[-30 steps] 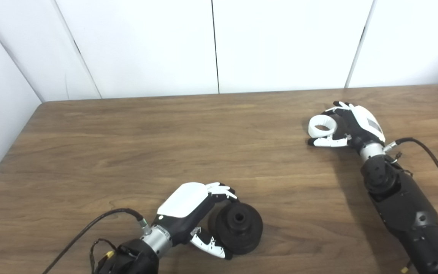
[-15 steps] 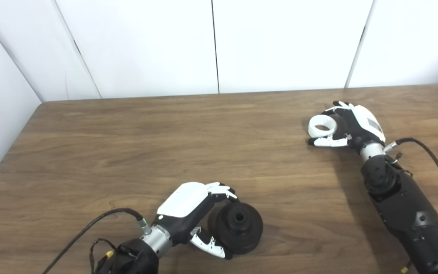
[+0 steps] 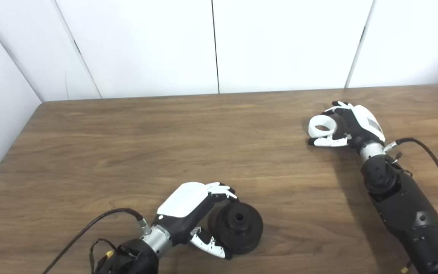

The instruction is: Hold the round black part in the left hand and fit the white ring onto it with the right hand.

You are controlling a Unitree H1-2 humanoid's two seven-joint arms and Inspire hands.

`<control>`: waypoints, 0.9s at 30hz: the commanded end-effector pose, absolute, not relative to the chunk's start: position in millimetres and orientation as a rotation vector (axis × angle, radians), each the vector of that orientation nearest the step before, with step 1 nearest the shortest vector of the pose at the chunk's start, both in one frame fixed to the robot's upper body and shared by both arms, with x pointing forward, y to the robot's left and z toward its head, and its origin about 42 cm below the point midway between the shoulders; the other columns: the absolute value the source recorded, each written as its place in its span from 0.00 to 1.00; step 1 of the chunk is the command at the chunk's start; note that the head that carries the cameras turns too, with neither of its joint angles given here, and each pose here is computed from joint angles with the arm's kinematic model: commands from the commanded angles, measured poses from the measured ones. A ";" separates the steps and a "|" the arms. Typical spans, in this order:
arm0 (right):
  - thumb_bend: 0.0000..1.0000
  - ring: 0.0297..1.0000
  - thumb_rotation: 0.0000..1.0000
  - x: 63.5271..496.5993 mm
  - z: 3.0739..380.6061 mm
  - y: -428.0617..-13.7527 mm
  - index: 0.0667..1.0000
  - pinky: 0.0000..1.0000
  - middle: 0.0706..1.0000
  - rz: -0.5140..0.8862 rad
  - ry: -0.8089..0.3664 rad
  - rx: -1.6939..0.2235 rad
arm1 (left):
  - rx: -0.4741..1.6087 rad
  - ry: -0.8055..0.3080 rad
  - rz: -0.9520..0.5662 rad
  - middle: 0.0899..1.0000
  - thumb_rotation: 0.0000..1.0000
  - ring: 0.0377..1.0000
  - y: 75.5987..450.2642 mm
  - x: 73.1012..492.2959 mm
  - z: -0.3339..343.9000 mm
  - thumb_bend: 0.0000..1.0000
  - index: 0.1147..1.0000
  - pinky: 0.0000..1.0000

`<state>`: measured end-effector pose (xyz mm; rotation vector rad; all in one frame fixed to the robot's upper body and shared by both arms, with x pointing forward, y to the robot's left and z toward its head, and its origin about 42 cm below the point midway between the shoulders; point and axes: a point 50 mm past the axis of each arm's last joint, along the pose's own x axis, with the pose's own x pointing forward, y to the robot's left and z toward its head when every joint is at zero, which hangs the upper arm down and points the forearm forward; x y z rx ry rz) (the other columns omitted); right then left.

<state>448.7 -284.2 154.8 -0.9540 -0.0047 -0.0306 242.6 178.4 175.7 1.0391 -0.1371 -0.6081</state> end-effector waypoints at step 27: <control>0.53 0.96 0.14 460.3 175.4 -285.6 0.46 0.90 0.89 -0.084 -0.093 -0.963 | 1.045 -0.173 -0.599 0.86 0.22 0.92 179.6 243.4 183.3 0.87 0.66 0.84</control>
